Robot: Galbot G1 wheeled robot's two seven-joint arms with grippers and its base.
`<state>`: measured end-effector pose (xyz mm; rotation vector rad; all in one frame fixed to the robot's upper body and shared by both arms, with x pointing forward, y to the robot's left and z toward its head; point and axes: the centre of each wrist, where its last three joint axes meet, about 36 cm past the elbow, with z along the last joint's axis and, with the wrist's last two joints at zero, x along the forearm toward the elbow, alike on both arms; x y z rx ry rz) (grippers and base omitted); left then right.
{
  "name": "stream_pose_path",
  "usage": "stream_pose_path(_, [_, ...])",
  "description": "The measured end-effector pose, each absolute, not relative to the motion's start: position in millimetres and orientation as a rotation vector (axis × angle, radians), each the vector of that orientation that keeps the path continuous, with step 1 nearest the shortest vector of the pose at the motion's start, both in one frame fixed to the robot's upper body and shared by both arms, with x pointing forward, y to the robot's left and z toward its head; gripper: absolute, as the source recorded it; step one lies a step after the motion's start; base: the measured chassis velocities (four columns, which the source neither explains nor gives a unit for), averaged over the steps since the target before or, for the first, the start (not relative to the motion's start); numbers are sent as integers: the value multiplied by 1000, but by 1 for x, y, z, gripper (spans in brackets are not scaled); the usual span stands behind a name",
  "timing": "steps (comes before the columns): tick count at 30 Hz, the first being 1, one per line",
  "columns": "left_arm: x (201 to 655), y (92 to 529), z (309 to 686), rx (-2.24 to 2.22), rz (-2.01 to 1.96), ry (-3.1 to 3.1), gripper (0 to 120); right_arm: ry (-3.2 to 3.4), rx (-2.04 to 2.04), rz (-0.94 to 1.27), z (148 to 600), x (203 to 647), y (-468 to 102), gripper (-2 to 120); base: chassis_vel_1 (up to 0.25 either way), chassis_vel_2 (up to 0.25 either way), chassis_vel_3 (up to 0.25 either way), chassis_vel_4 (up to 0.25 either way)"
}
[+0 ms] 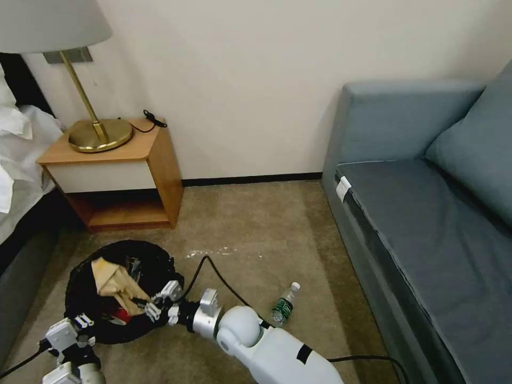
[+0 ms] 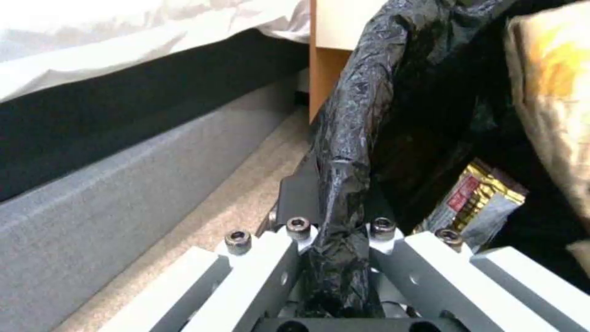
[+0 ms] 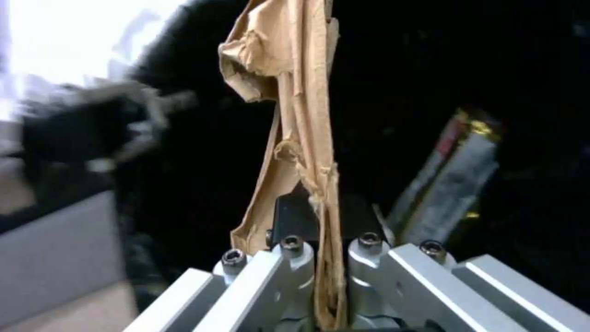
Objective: Pick up the trash bin, then pick up the garbage on the floor and place it into the trash bin.
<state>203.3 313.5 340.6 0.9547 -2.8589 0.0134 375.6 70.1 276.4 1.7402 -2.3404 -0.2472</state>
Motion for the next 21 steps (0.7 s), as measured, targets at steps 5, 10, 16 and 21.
stream_pose_path(5, [203,312,340,941,-21,-2863,3,-2391,1682,-203,271,386,62,19,0,0,0,0])
stream_pose_path(10, [202,313,341,943,-33,-2863,3,-2429,1656,-162,268,388,54,39,0,0,0,0])
stream_pose_path(16, [201,317,342,957,-28,-2854,3,-2489,1618,-129,262,380,47,60,0,0,0,0])
stream_pose_path(21, [202,317,345,962,-12,-2853,3,-2545,1576,-156,271,383,35,77,0,0,0,0])
